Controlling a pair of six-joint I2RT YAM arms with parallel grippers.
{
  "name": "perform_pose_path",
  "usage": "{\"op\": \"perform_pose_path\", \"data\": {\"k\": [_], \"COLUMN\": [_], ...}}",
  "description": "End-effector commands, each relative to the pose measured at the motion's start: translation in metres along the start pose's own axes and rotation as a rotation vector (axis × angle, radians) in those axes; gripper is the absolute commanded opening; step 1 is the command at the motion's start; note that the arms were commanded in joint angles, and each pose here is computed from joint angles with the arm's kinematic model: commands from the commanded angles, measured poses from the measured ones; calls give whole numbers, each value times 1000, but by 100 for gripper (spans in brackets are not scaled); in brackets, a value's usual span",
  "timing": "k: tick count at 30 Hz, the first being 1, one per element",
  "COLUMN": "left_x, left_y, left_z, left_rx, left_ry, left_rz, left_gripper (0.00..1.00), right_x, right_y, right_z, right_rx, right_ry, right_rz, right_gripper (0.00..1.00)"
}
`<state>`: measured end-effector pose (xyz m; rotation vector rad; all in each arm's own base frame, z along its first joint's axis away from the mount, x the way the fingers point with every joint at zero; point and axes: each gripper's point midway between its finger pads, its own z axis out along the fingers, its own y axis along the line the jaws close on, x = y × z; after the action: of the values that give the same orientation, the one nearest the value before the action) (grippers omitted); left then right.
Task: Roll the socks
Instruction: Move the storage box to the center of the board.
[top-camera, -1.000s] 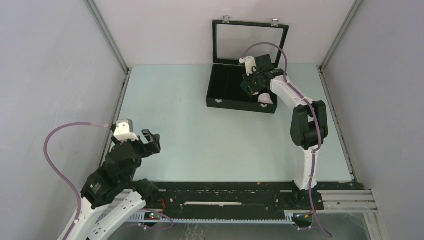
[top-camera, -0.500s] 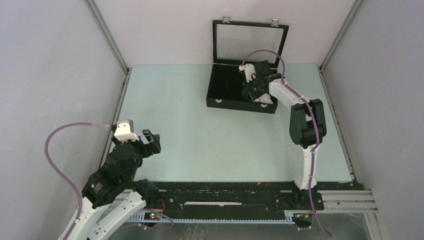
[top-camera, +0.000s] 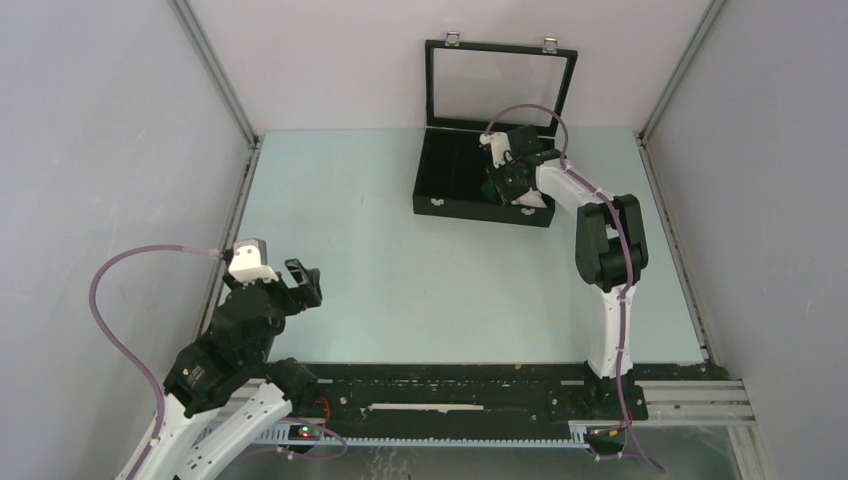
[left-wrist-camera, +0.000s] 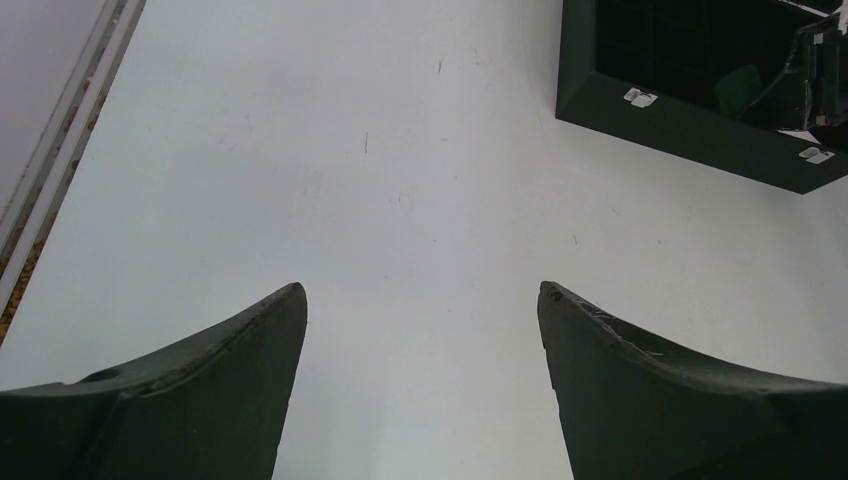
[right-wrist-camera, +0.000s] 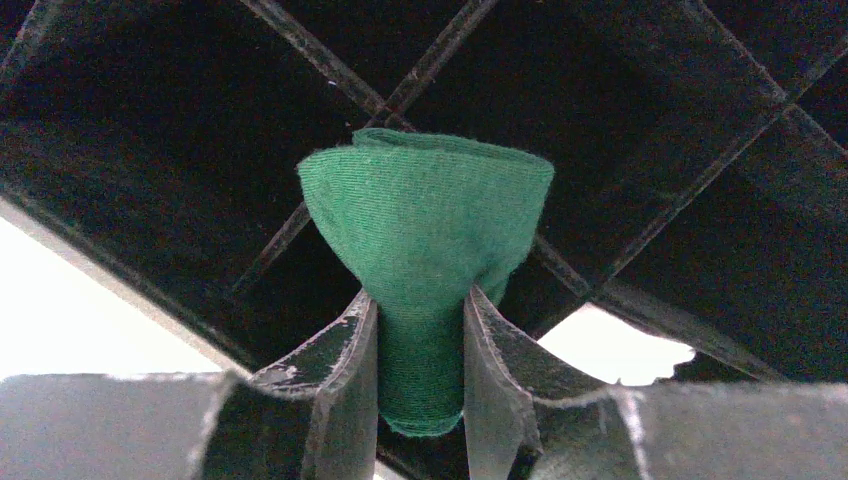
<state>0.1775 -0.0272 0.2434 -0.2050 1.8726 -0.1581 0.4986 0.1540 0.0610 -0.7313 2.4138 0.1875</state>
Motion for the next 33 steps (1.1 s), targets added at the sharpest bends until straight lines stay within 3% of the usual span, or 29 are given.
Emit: {"op": "perform_pose_path", "data": {"k": [1,8,19,33], "left_x": [3,3,3,1], "left_y": [2,3,2,3], "left_z": [5,6,6,3], "left_rx": [-27,-33,-28,-16], "left_ry": [-4,-4,-1,-19], "left_rz": [-6,-6,-4,-20], "left_gripper": [90,90,90,91], "right_x": [43,54,60,90], "right_y": [-8,-9,2,45], "right_z": [21,20,-21,-17], "right_rx": [13,24,15,-53], "right_ry": [136,211,211,304], "right_rz": [65,93,120,90], "right_gripper": [0,0,0,0]}}
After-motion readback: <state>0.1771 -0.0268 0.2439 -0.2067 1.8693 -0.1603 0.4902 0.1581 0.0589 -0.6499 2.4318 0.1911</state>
